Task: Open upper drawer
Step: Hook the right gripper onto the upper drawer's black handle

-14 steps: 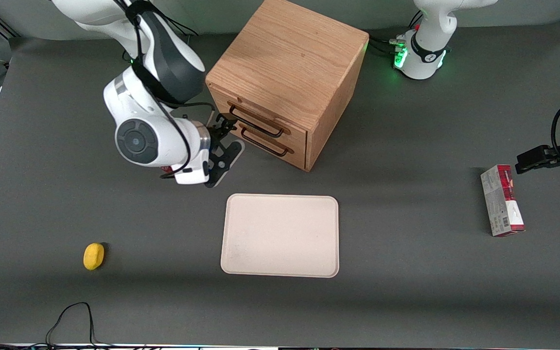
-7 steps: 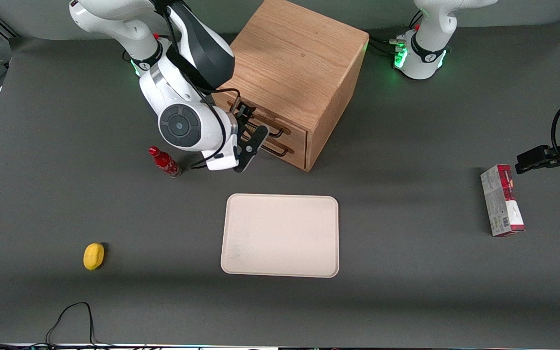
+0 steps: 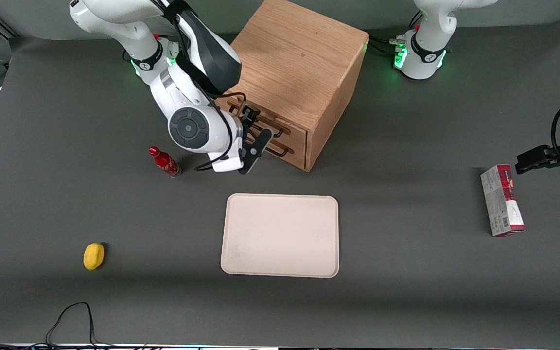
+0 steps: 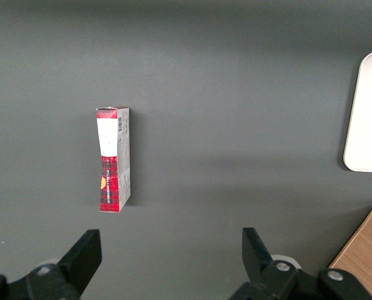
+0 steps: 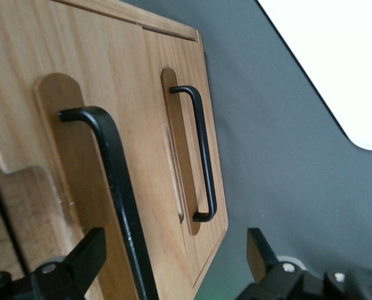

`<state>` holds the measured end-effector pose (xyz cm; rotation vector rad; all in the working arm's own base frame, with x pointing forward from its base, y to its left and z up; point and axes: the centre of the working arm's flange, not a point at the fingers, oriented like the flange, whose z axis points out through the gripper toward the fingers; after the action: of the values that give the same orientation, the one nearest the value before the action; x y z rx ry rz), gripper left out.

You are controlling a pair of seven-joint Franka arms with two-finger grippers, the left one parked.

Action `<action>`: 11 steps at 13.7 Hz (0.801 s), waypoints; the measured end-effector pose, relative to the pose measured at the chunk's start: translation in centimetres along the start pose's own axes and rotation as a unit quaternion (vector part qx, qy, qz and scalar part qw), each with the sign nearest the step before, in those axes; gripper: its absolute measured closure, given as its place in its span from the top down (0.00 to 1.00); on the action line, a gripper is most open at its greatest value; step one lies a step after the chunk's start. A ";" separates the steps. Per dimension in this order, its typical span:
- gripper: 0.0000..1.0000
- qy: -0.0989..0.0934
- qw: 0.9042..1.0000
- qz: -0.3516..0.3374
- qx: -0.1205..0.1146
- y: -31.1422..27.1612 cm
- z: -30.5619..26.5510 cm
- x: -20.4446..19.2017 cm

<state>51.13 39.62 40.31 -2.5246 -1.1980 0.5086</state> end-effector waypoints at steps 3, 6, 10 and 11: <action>1.00 0.000 1.000 0.000 -0.001 -0.1 0.9 0.1; 1.00 0.005 1.000 0.000 -0.005 -0.2 1.9 0.3; 1.00 0.014 1.000 0.001 -0.009 0.4 2.2 0.4; 1.00 0.016 1.000 -0.005 -0.010 0.5 2.3 0.4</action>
<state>50.75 39.86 37.98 -2.5331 -1.2098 0.4541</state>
